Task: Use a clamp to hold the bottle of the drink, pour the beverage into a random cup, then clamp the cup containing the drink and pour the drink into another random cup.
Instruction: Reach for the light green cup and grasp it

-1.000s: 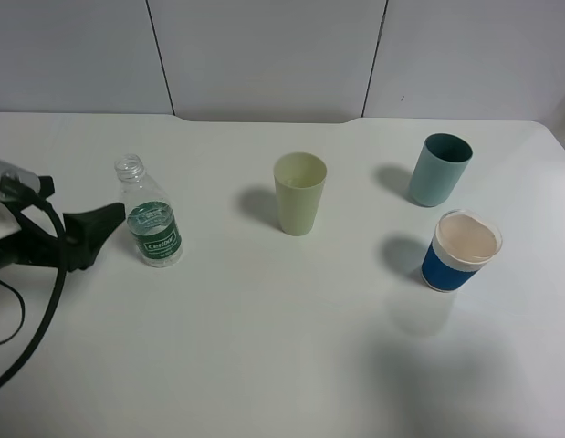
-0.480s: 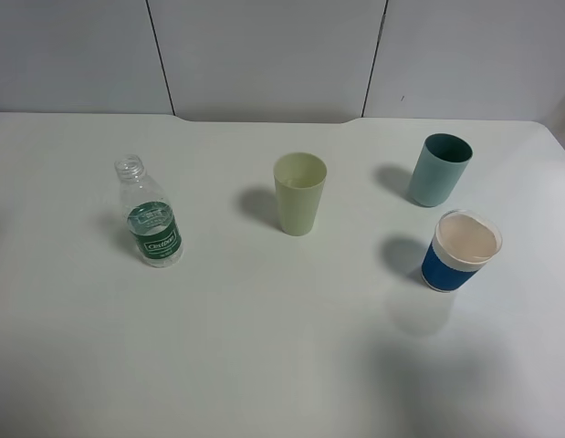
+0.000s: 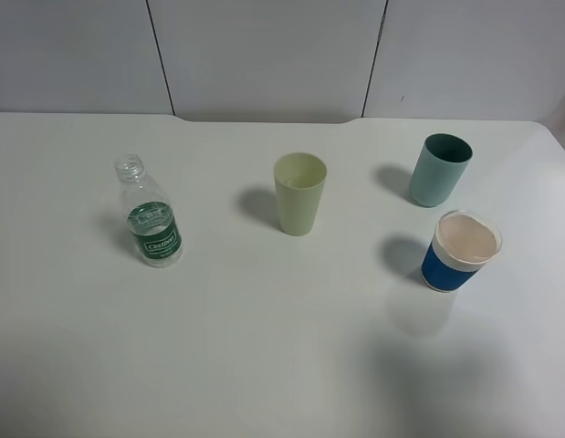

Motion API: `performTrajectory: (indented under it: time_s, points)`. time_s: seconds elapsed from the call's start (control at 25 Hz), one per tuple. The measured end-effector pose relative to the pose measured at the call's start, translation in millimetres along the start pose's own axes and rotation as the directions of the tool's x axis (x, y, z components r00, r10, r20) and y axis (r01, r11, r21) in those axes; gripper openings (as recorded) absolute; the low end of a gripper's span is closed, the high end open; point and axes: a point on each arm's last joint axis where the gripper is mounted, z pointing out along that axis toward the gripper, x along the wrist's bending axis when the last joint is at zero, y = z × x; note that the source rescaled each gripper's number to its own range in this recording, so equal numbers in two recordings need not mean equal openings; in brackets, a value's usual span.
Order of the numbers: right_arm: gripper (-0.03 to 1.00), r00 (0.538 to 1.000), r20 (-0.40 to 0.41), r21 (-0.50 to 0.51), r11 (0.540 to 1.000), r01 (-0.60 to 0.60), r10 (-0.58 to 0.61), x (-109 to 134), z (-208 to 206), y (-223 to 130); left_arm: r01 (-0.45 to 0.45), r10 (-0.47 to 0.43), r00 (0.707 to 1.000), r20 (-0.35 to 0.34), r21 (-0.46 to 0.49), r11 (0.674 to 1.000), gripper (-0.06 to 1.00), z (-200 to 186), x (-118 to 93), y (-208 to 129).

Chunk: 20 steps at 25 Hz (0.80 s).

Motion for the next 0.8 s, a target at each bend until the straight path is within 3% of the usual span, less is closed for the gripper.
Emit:
performTrajectory:
  time_s: [0.16, 0.36, 0.48, 0.64, 0.8]
  points:
    - [1.00, 1.000, 0.000, 0.000, 1.000, 0.000, 0.000, 0.0, 0.0, 0.0, 0.027, -0.027, 0.999, -0.025, -0.007, 1.000, 1.00, -37.8, 5.5, -3.8]
    - [1.00, 1.000, 0.000, 0.000, 1.000, 0.000, 0.000, 0.0, 0.0, 0.0, 0.058, -0.056, 0.997, -0.043, 0.033, 0.998, 1.00, -52.3, 8.3, -13.5]
    - [1.00, 1.000, 0.000, 0.000, 1.000, 0.000, 0.000, 0.0, 0.0, 0.0, 0.079, -0.072, 0.994, -0.079, 0.082, 0.994, 1.00, -65.0, 10.6, -24.3]
    - [1.00, 1.000, 0.000, 0.000, 1.000, 0.000, 0.000, 0.0, 0.0, 0.0, 0.100, -0.080, 0.979, -0.186, 0.101, 0.990, 1.00, -81.7, 10.7, -36.0]
    - [1.00, 1.000, 0.000, 0.000, 1.000, 0.000, 0.000, 0.0, 0.0, 0.0, 0.091, -0.072, 0.979, -0.189, 0.091, 0.992, 1.00, -88.5, 7.8, -40.7]
